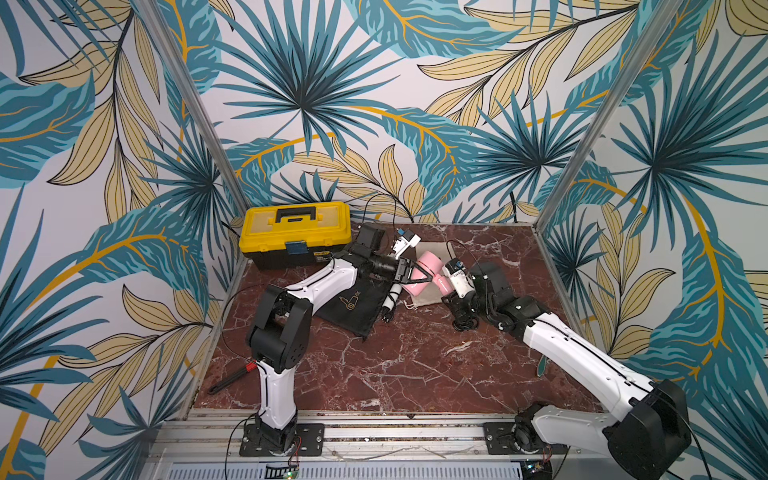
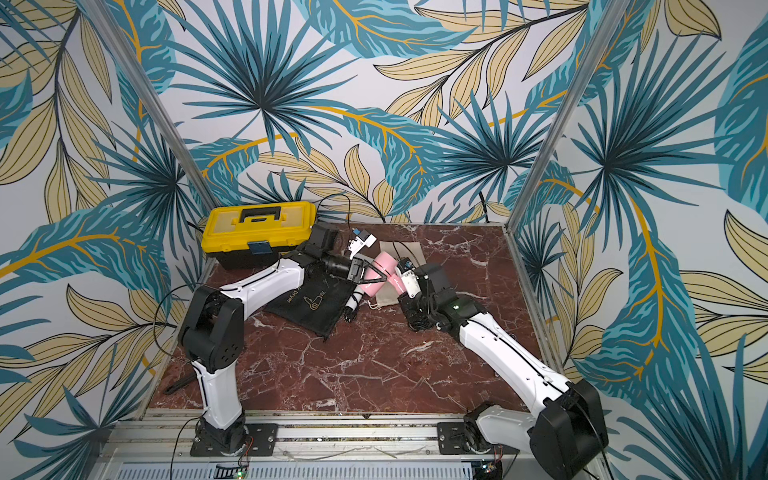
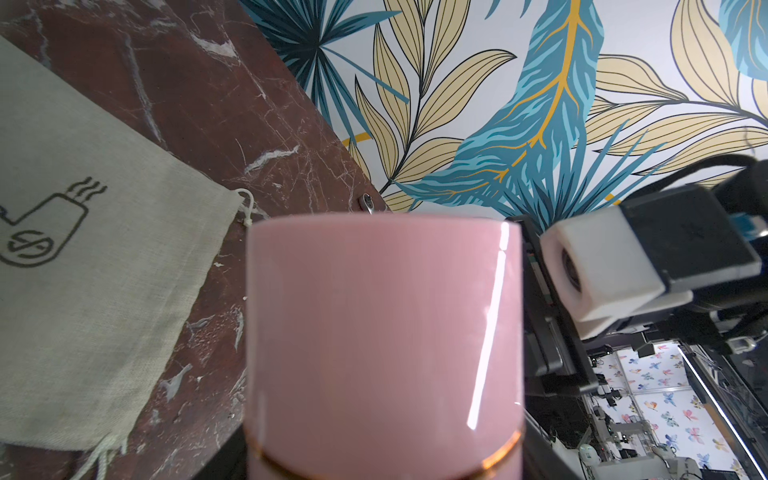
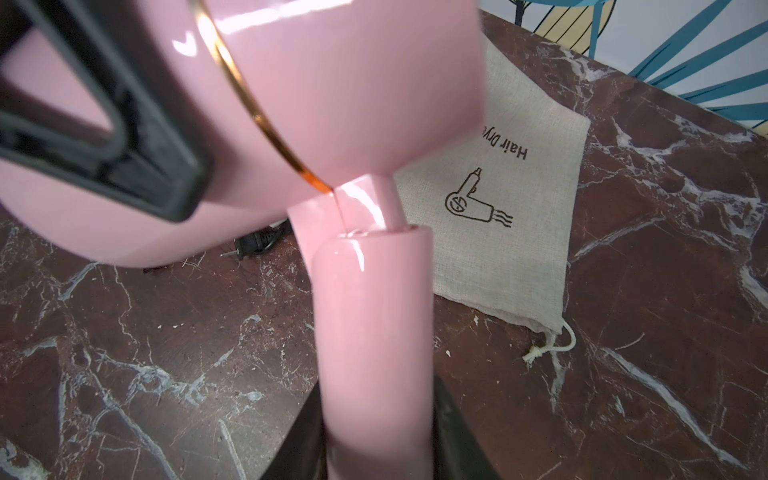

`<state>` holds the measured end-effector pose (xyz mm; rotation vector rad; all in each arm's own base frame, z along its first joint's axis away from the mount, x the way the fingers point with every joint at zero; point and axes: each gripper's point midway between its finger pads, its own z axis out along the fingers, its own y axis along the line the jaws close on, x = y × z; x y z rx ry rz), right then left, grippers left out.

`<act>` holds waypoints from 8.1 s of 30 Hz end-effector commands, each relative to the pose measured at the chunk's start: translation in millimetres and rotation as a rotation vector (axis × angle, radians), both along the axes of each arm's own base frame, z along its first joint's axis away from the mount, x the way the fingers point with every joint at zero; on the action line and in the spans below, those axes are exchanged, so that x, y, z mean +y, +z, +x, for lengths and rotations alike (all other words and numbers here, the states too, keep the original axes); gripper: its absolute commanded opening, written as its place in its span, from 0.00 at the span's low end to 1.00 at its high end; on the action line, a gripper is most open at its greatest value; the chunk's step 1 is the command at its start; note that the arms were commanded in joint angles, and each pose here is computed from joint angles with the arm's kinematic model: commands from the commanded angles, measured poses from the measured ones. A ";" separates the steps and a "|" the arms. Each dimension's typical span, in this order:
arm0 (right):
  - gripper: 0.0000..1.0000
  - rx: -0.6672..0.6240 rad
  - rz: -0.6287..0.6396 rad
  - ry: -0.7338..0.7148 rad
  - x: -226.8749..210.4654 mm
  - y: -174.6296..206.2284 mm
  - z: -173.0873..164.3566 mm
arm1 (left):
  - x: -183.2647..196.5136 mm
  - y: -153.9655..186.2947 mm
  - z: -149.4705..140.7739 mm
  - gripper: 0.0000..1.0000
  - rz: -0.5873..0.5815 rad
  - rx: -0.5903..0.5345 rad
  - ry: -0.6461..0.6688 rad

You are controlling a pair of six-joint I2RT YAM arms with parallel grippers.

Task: Pack away hair dryers
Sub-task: Fold the hair dryer, then adjust the hair dryer, then open the drawstring bag at the center of the board.

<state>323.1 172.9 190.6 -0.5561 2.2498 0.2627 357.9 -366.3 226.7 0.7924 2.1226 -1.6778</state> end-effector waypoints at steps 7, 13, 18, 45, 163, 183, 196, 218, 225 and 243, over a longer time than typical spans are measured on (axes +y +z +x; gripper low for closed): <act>0.17 -0.158 0.594 -0.099 56.6 108.4 39.6 | -42.2 52.6 3.5 0.22 -0.043 -0.187 0.130; 0.17 -0.154 0.760 -0.148 58.7 129.0 44.3 | -45.7 50.8 3.8 0.22 -0.022 -0.210 0.200; 0.18 -0.155 0.898 -0.197 56.6 140.2 46.5 | -39.0 52.4 10.9 0.21 -0.029 -0.243 0.306; 0.70 -0.100 0.664 -0.249 -10.1 99.2 14.8 | -23.4 64.7 14.2 0.21 -0.092 -0.225 0.264; 0.11 0.051 0.880 -0.768 -199.2 3.9 -16.9 | -19.3 -158.8 50.0 0.57 0.976 -0.697 0.036; 0.11 0.062 0.866 -0.788 -204.3 -1.6 -22.5 | -36.2 -177.4 38.5 0.35 0.939 -0.681 -0.049; 0.11 0.068 0.876 -0.789 -204.8 -3.7 -21.6 | -34.7 -181.1 37.3 0.29 0.960 -0.684 -0.058; 0.10 0.093 0.887 -0.776 -200.9 -9.6 -22.4 | -40.2 -173.4 39.8 0.24 0.938 -0.704 -0.061; 0.10 0.092 0.889 -0.773 -200.5 -9.2 -22.2 | -41.3 -173.3 41.9 0.08 0.940 -0.702 -0.050; 0.05 0.222 1.046 -0.585 -150.2 -27.0 -31.1 | -62.8 -104.8 55.4 0.00 0.866 -0.752 0.115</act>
